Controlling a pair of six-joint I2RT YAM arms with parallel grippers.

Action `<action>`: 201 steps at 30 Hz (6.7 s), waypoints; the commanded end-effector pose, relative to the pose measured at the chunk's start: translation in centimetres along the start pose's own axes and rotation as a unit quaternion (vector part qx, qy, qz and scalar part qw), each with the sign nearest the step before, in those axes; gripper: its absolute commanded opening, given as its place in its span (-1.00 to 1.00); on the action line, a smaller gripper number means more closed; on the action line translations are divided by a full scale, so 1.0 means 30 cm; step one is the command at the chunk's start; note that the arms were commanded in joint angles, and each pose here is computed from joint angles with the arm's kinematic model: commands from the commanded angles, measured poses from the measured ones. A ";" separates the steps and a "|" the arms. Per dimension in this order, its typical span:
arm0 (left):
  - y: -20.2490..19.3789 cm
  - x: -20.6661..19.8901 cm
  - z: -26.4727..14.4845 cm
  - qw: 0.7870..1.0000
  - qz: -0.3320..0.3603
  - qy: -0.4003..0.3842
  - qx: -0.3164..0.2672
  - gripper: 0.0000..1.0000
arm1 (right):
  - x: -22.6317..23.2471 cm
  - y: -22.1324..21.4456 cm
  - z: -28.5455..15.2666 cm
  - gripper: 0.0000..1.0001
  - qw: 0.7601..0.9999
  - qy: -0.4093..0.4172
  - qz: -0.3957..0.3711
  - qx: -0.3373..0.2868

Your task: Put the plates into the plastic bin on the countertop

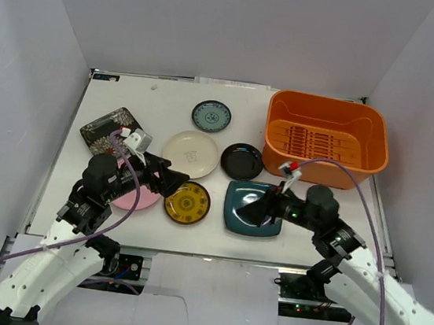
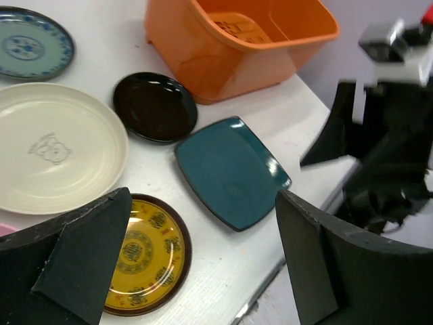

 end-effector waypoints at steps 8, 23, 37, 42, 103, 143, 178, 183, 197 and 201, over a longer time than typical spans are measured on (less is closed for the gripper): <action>0.128 0.131 -0.161 0.953 -0.024 0.281 -0.112 0.96 | 0.148 -0.082 0.507 0.29 0.985 -0.050 -0.140 0.083; 0.134 0.165 -0.268 0.911 -0.046 0.376 -0.161 0.96 | 0.092 -0.193 1.079 0.05 0.952 -0.214 -0.183 0.117; 0.127 0.141 -0.246 0.926 -0.047 0.342 -0.152 0.96 | 0.058 -0.188 1.076 0.01 0.948 -0.246 -0.189 0.077; 0.126 0.140 -0.242 0.928 -0.045 0.338 -0.151 0.96 | 0.007 -0.204 1.110 0.03 0.945 -0.256 -0.185 0.086; -0.256 0.469 0.240 0.858 -0.223 0.462 0.019 -1.00 | -0.023 0.567 0.136 0.55 0.950 -0.220 -0.164 -0.153; -0.187 0.212 0.143 0.943 -0.228 0.238 0.050 0.50 | -0.640 0.918 -0.166 -0.75 0.828 -0.477 0.057 -0.290; -0.318 0.790 0.736 0.871 -0.358 0.308 0.132 0.51 | -0.097 -0.054 0.636 0.45 0.963 -0.133 -0.168 0.164; -0.342 0.833 0.795 0.873 -0.363 0.295 0.137 0.51 | -0.165 -0.060 0.718 0.38 0.962 -0.109 -0.134 0.212; -0.413 0.925 0.902 0.876 -0.354 0.292 0.153 -0.25 | -0.218 -0.196 0.737 -0.84 0.960 -0.014 -0.042 0.276; -0.403 0.956 0.890 0.874 -0.356 0.295 0.147 -0.87 | -0.093 -0.060 0.652 -0.84 0.979 0.012 -0.065 0.194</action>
Point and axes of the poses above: each gripper's point midway between its finger pads, its own z axis out along the fingers, its own x axis along the line the jaws close on, y = z × x, the point moved 7 cm from there along -z, back along the fingers, and after that the axes turned 9 degrees about z, right-handed, at the moved point
